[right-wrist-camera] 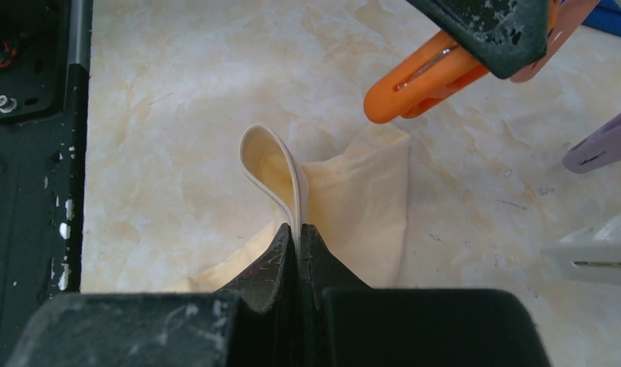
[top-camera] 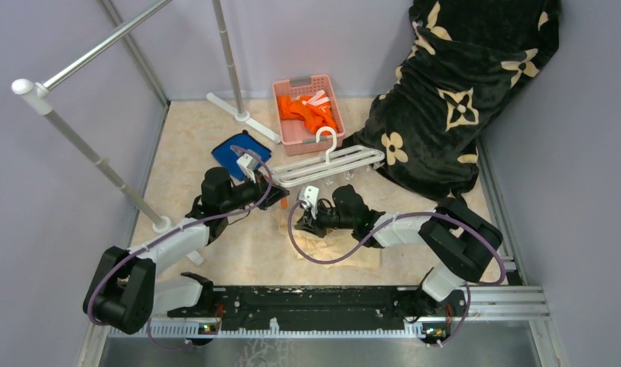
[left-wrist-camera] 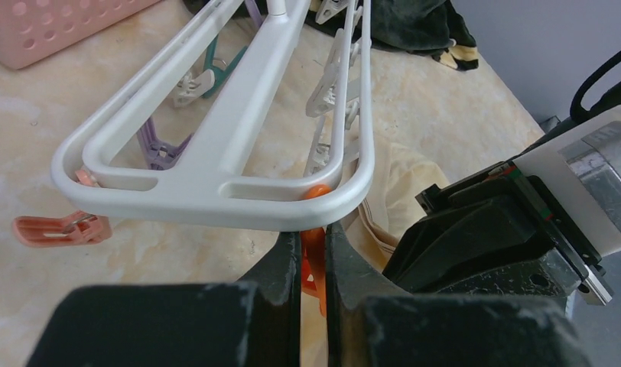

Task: Clip the underwear to the hanger
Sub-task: Clamp the underwear onto the hanger.

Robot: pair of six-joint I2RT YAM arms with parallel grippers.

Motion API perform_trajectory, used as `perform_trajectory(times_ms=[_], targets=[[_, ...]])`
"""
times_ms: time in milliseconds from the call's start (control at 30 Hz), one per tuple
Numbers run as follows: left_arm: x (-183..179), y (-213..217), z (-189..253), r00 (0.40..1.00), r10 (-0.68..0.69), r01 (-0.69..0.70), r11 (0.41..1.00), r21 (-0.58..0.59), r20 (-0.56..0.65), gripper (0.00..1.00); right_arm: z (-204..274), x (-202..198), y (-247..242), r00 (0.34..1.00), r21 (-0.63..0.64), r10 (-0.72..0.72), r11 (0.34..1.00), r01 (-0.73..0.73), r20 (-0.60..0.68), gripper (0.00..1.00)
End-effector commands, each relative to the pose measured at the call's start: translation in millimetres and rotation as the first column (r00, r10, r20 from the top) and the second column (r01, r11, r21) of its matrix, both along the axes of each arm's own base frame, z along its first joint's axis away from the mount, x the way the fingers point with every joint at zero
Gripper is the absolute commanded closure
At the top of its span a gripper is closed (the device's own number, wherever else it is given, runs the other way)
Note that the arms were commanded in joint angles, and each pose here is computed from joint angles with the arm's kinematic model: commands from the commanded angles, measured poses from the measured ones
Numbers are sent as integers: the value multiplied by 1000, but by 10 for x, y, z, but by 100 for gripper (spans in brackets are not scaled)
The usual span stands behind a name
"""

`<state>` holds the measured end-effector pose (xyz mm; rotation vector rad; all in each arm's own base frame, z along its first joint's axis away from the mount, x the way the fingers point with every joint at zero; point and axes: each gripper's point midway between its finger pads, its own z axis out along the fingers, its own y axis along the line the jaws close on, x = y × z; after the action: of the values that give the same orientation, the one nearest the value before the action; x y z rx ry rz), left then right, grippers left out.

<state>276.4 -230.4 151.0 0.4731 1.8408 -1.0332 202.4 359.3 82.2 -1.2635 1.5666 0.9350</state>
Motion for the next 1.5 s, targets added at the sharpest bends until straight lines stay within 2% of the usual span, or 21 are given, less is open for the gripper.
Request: perform_trajectory(times_ms=[0,467,900,1233,1467], targets=[[5,-68,149,997,-10,12,999,-34,74,100,339,56,182,999,93,28,995,-30,19,100],[-43,-120,133,996,-28,31,999,-35,90,100,456,275,379,1000,104,13,995,-11,-13,100],[-51,-125,129,995,-35,37,999,-21,93,100,215,414,255,995,56,-32,998,37,-93,100],[-22,-144,180,988,-72,69,997,23,140,100,245,357,244,997,62,66,996,-63,-48,100],[-37,-179,182,982,-116,110,993,45,149,100,261,349,231,996,55,85,995,-84,-14,100]])
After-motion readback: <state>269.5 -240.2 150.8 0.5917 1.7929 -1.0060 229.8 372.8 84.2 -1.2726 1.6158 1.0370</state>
